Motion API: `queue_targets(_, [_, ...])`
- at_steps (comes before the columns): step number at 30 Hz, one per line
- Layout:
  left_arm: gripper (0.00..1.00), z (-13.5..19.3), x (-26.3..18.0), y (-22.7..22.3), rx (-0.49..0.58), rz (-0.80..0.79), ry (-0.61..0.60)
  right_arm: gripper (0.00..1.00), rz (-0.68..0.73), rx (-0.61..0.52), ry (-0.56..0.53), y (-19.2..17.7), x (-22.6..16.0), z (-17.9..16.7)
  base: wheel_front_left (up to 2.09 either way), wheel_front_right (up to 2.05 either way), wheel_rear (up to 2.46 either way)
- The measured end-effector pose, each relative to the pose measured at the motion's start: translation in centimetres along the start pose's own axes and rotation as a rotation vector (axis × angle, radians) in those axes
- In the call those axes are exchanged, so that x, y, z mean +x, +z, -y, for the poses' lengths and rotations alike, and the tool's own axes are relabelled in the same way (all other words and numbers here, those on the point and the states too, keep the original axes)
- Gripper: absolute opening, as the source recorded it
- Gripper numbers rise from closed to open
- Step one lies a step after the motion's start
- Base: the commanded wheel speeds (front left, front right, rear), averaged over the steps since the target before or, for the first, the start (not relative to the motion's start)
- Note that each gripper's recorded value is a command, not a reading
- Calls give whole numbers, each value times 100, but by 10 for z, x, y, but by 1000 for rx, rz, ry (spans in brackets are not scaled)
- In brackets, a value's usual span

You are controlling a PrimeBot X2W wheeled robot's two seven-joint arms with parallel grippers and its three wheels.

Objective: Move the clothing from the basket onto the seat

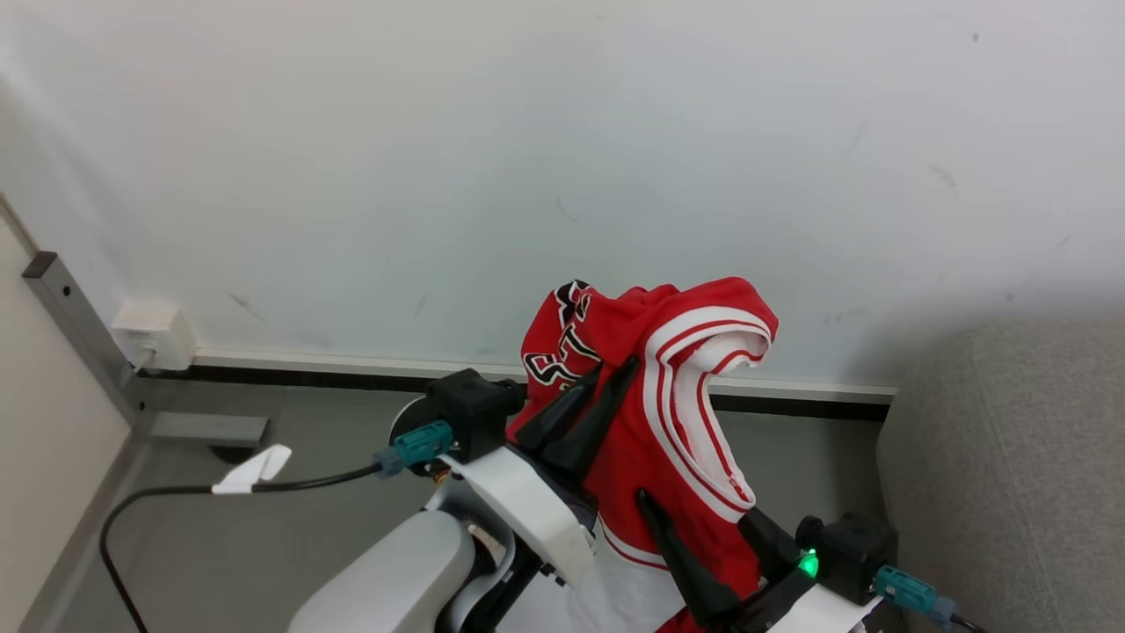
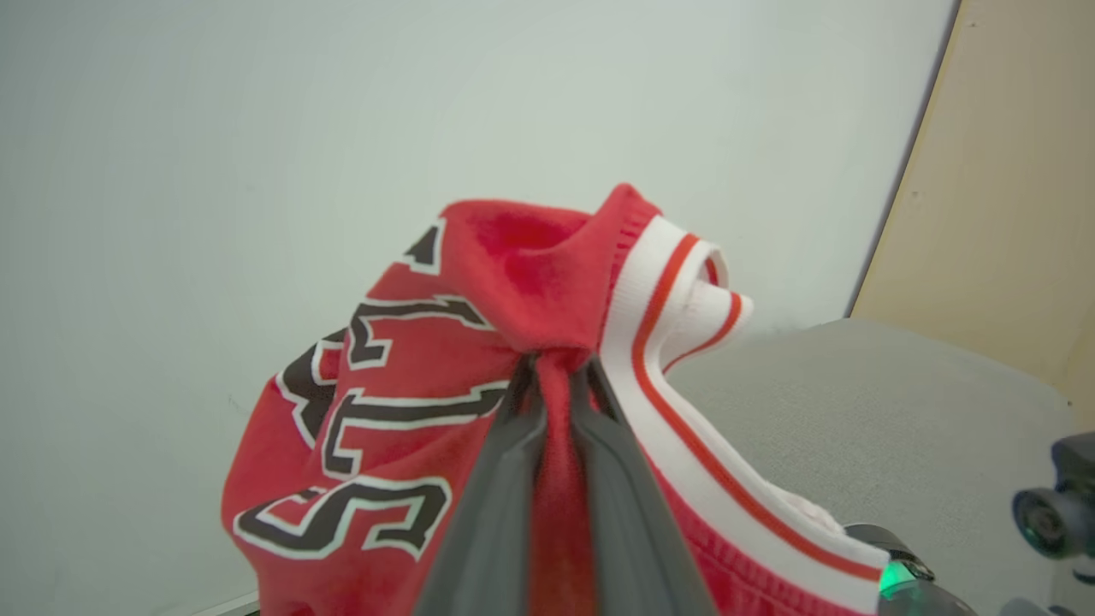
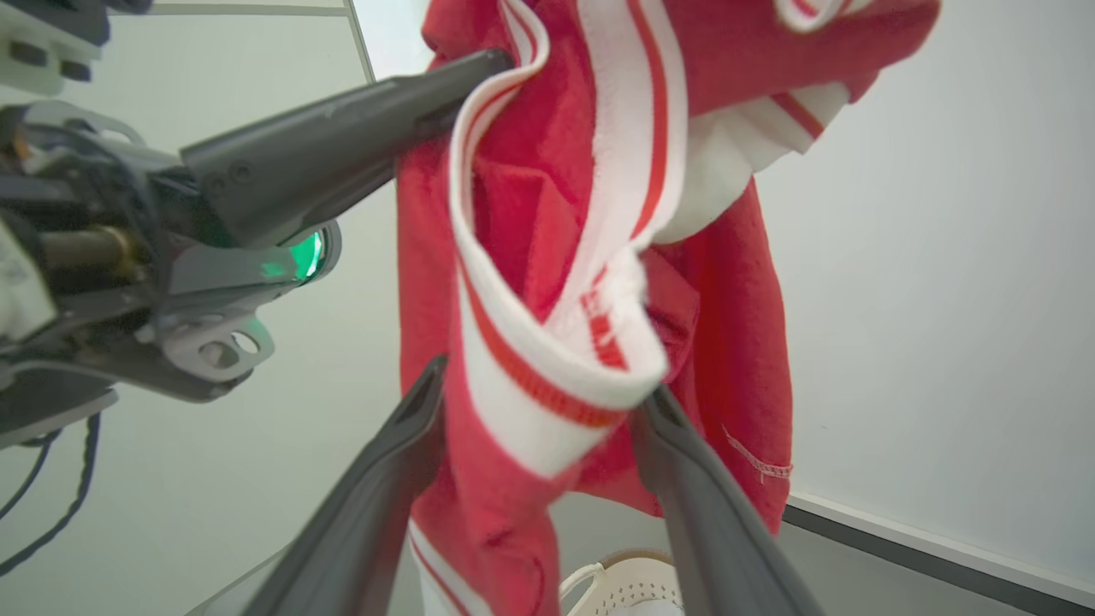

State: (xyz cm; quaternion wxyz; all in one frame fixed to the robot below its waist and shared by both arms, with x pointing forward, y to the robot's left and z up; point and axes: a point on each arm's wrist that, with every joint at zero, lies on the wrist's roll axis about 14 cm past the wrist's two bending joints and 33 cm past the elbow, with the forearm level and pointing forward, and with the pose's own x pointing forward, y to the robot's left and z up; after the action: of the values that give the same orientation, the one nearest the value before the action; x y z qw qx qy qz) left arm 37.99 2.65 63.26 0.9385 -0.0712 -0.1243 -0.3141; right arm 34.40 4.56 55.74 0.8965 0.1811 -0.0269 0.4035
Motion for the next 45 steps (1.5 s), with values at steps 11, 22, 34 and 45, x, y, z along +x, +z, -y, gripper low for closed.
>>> queue_targets(11, [0,2,-12,0,-9,-12,14,100,-50,4,79,-11,18,-19,0,0,0])
queue_targets(22, [0,-4,-18,-8,-21,-34,36,0,-49,15,62,-11,19,-13,0,0,0])
queue_targets(34, [19,-3,-15,-23,-39,-67,39,0,11,-8,-7,8,10,6,0,0,0])
queue_targets(45, [100,5,-3,-27,-57,-59,10,0,109,-111,-108,48,-7,44,0,0,0])
